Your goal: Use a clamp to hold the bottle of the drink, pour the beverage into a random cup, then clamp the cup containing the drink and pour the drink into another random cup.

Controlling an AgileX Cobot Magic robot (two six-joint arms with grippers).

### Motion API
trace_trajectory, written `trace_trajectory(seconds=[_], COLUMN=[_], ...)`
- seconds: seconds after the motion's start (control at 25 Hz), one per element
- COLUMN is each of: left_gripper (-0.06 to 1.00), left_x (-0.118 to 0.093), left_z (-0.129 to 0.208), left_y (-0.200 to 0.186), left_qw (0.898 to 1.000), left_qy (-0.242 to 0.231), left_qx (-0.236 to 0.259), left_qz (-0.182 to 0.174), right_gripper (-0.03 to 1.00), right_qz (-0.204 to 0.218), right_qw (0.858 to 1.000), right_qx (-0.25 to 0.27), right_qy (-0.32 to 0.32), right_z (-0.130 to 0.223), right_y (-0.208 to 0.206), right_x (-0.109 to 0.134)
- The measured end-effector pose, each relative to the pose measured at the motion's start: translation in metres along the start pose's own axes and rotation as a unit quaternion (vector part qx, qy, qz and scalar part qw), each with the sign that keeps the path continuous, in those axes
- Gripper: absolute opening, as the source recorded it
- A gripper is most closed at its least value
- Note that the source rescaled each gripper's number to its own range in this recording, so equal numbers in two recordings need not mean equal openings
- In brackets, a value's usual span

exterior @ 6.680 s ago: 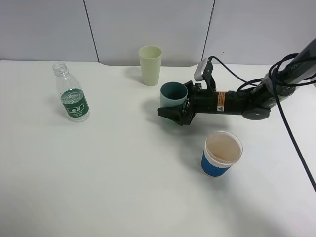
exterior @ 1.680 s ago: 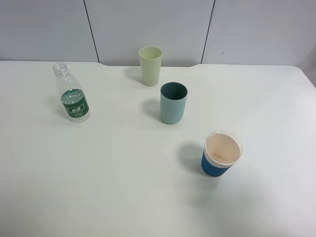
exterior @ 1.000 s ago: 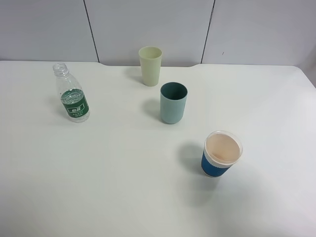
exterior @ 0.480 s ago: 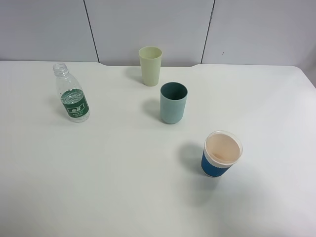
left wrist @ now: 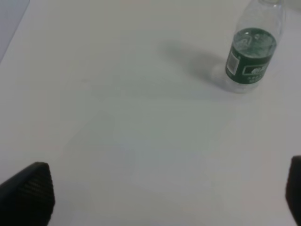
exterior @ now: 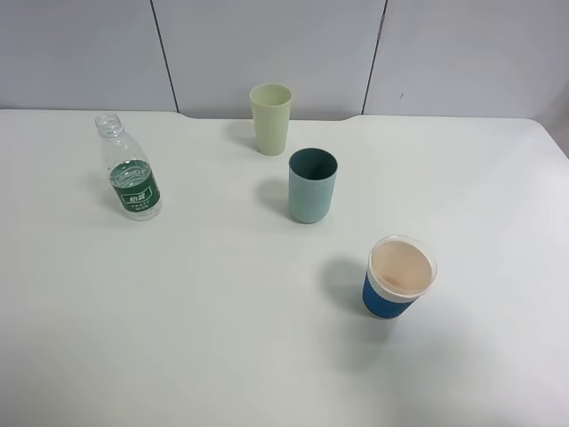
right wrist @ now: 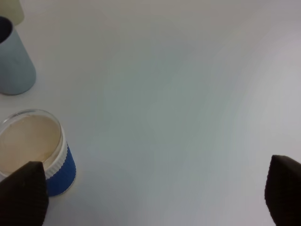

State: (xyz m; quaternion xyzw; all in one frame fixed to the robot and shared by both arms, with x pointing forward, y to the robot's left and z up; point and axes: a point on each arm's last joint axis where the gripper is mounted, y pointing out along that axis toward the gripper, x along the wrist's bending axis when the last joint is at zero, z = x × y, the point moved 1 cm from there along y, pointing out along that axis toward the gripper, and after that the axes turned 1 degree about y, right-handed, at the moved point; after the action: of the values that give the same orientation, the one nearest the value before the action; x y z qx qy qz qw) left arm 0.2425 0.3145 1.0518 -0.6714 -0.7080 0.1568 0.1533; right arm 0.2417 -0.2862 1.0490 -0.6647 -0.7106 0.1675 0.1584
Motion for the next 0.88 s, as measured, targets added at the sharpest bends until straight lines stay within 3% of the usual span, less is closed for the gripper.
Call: trace_trajectory(seconds=[0.32,0.6,0.88], left_gripper=[1.0,1.0,1.0], left_x=[0.0,0.0,0.0], left_z=[0.0,0.0,0.0], left_y=[0.0,0.0,0.0], left_qw=[1.0,1.0,1.0], left_qy=[0.0,0.0,0.0], left_qx=[0.0,0.0,0.0], left_qz=[0.0,0.0,0.0], right_gripper=[1.0,1.0,1.0], right_qz=[0.008,0.089,0.106], right_qw=[1.0,0.995,0.992], right_qx=[0.001,0.002,0.001], right_qy=[0.004,0.049,0.061], right_z=[0.0,0.001,0.002], right_y=[0.0,-0.001,-0.002], right_x=[-0.002,-0.018,-0.02])
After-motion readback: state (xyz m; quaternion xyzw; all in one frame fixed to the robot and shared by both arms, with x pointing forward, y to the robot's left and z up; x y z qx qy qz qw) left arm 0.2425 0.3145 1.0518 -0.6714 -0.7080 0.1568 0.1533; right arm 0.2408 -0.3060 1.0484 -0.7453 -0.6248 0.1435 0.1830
